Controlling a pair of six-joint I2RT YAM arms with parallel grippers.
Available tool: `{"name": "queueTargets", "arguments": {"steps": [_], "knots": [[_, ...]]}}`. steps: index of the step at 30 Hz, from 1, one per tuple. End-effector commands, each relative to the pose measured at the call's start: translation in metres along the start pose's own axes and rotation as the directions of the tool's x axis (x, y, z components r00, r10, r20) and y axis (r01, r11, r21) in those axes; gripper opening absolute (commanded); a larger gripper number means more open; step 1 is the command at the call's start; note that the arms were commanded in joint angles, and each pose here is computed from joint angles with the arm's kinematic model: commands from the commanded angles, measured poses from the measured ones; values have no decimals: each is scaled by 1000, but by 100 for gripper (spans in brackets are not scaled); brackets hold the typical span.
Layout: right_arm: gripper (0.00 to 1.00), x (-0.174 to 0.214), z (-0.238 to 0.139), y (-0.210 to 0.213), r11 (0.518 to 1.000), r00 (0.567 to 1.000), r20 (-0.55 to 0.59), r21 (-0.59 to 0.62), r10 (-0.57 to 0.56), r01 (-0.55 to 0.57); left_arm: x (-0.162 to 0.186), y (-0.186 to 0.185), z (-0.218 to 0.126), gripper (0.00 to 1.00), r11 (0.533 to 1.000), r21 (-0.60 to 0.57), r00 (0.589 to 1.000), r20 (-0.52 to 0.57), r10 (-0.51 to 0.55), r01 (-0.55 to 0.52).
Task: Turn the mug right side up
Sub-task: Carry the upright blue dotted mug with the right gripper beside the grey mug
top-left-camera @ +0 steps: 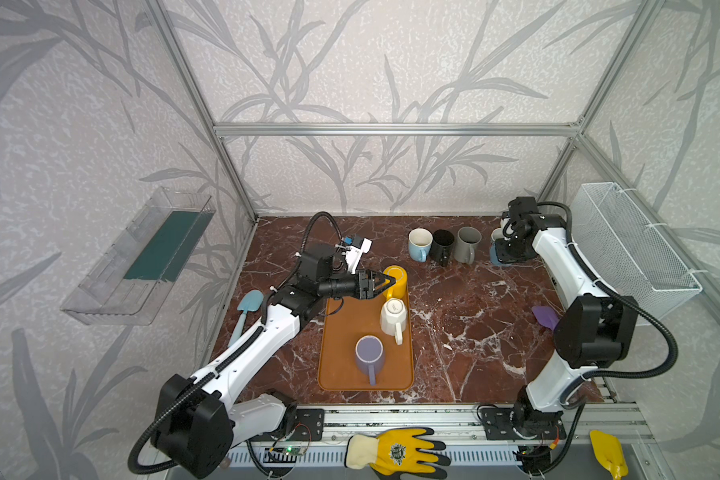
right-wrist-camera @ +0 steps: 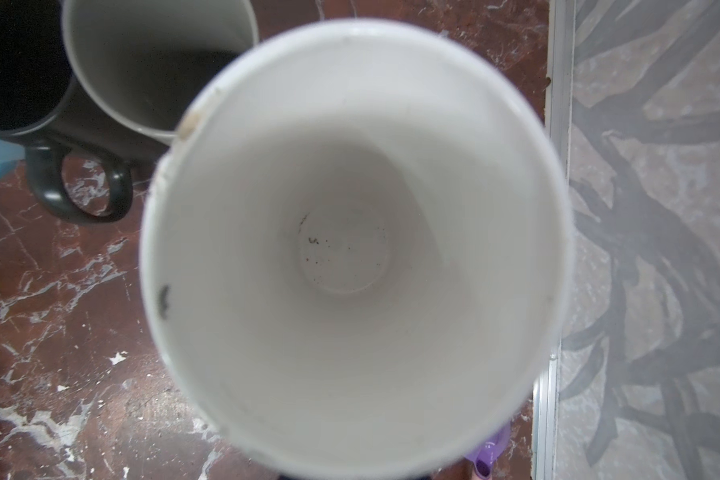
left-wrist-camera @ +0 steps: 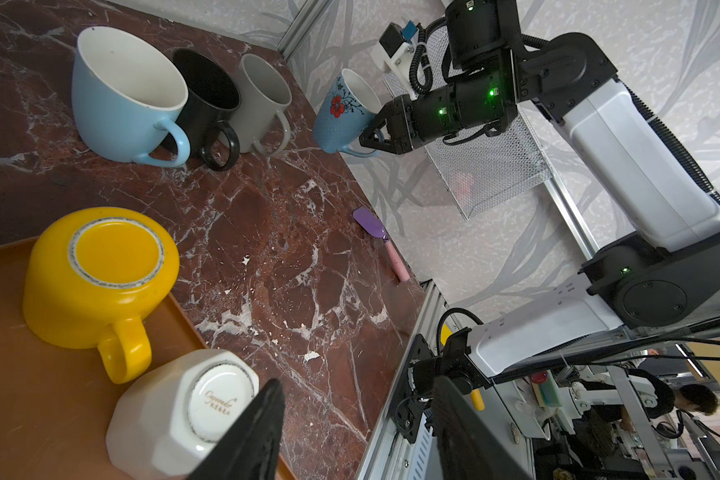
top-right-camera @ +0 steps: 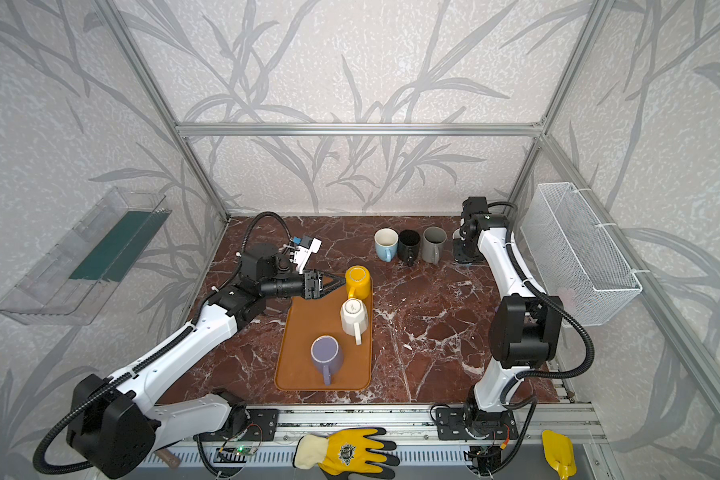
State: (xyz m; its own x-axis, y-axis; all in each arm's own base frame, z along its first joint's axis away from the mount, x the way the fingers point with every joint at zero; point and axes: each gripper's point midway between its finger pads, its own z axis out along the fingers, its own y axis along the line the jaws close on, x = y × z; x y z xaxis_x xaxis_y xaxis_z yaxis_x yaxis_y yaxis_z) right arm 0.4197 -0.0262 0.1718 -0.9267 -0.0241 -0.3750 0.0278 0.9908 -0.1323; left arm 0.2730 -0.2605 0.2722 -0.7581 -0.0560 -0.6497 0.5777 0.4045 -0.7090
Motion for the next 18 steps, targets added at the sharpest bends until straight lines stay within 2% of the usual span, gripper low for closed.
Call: {"name": "queueTargets", "arguments": {"steps": [1, 18], "knots": [[0, -26, 2, -5, 1000, 998, 63, -15, -24, 25, -10, -11, -1, 59, 999, 19, 999, 17, 50, -50], [0, -62, 50, -25, 997, 994, 108, -83, 18, -9, -8, -11, -3, 59, 998, 8, 998, 9, 57, -57]]}}
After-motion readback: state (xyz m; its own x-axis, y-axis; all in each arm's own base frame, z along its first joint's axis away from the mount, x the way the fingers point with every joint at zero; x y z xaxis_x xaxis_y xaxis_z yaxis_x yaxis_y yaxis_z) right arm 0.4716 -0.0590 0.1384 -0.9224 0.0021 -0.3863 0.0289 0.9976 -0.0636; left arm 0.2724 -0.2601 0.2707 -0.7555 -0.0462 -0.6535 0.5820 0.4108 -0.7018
